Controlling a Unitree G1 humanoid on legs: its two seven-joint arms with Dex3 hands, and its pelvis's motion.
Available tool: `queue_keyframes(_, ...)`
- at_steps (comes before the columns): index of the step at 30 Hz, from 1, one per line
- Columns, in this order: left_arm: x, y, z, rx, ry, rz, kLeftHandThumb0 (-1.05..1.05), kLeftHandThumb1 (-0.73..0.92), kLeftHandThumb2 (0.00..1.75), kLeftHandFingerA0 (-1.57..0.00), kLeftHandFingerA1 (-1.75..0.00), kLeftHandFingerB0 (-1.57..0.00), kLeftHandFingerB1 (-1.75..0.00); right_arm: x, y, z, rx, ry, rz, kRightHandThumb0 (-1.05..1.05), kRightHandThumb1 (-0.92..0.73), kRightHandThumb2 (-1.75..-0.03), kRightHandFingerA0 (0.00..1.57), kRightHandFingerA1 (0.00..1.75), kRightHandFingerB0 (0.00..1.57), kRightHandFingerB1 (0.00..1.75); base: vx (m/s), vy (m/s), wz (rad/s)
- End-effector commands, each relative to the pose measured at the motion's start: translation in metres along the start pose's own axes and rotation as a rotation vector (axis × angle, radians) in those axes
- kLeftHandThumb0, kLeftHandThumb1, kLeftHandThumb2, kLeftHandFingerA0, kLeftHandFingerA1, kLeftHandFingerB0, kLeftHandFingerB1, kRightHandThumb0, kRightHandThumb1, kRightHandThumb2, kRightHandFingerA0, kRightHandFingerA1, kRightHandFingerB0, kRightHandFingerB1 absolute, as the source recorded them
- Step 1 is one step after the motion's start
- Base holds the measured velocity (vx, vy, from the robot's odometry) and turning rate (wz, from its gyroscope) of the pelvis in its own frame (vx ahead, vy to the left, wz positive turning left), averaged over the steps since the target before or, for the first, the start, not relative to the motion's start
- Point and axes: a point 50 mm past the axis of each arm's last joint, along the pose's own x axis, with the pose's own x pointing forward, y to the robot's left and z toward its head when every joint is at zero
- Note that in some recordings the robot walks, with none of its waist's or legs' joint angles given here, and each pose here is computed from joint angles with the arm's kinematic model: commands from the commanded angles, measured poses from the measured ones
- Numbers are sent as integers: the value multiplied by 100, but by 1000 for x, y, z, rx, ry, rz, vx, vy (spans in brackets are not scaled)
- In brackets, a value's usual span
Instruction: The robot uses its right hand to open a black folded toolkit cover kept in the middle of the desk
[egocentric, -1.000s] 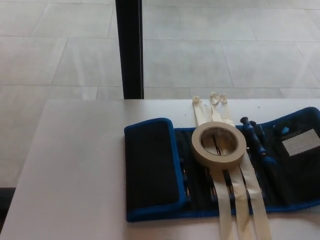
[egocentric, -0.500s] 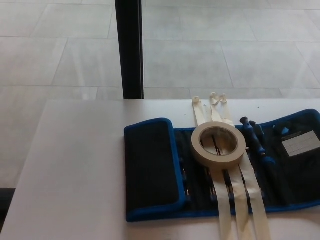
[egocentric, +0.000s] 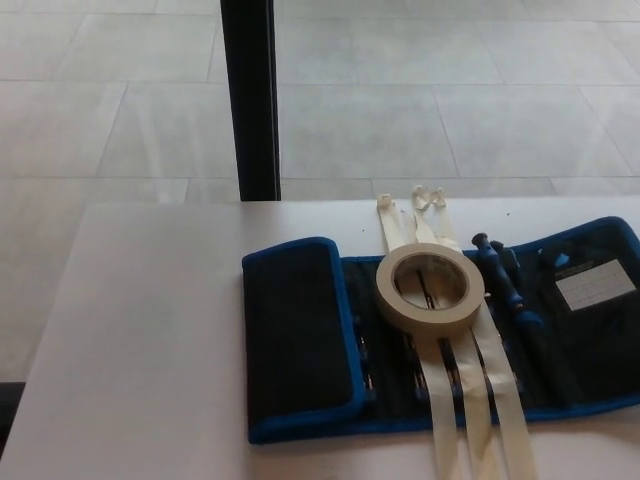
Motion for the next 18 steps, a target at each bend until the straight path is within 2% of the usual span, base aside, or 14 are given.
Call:
queue_keyframes(1, 3, 16, 5, -44, 7, 19, -105, 40, 122, -34, -151, -35, -149, -10, 3, -43, 68, 120, 158, -68, -74, -63, 58, 133, 12, 47, 0, 0, 0)
queue_keyframes(2, 3, 15, 4, -46, 13, 20, -105, 40, 122, -34, -149, -36, -149, -11, 2, -44, 77, 110, 141, -69, -73, -63, 60, 134, 14, 50, 0, 0, 0)
queue_keyframes(7, 3, 16, 2, -78, 9, -1, -105, 38, 125, -24, -156, -38, -161, -21, 0, -59, 61, 11, 148, -57, -67, -60, 48, 90, 30, 45, 0, 0, 0)
queue_keyframes(8, 3, 17, 3, -38, 11, 31, -105, 37, 128, -29, -152, -30, -148, -24, -1, -64, 40, -15, 159, -54, -50, -87, 42, 64, 30, 52, 0, 0, 0)
queue_keyframes(9, 3, 17, 3, -33, 12, 34, -105, 37, 128, -29, -152, -30, -148, -25, -1, -64, 38, -19, 160, -54, -50, -87, 42, 64, 30, 52, 0, 0, 0)
queue_keyframes(10, 3, 17, 3, -21, 19, 39, -103, 39, 134, -49, -122, -37, -113, -25, -5, -67, 15, -28, 149, -51, -48, -85, 43, 61, 34, 52, 0, 0, 0)
queue_keyframes(11, 3, 18, 3, -11, 17, 44, -105, 35, 139, -63, -138, -9, -103, -26, -9, -71, -65, -76, 158, -44, -60, -58, 66, 77, 43, 39, 0, 0, 0)
queue_keyframes(12, 3, 18, 3, -9, 16, 45, -105, 35, 139, -63, -138, -9, -103, -27, -10, -71, -74, -82, 159, -44, -60, -58, 66, 77, 43, 39, 0, 0, 0)
queue_keyframes(13, 3, 18, 2, 11, 17, 45, -102, 39, 132, -32, -155, -27, -154, -27, -11, -74, -88, -86, 170, -45, -59, -58, 61, 66, 44, 38, 0, 0, 0)
queue_keyframes(14, 3, 20, 1, 26, 15, 48, -105, 38, 142, -34, -121, -20, -109, -28, -13, -77, -145, -105, 175, -48, -59, -58, 61, 65, 45, 39, 0, 0, 0)
queue_keyframes(15, 3, 21, 0, 18, 22, 55, -105, 33, 140, -66, -141, -8, -104, -31, -14, -82, -196, -116, 193, -54, -46, -84, 53, 65, 41, 52, 0, 0, 0)
queue_keyframes(16, 3, 21, 0, 18, 22, 55, -105, 33, 140, -66, -141, -8, -104, -31, -14, -82, -196, -117, 193, -54, -46, -84, 53, 65, 41, 52, 0, 0, 0)
queue_keyframes(17, 3, 21, 0, 32, 24, 57, -105, 37, 144, -42, -129, -25, -115, -33, -13, -83, -224, -140, 208, -42, -55, -57, 54, 53, 50, 38, 0, 0, 0)
queue_keyframes(18, 3, 22, 0, 33, 24, 58, -105, 37, 144, -42, -129, -25, -115, -33, -13, -83, -227, -145, 211, -42, -55, -57, 54, 53, 50, 38, 0, 0, 0)
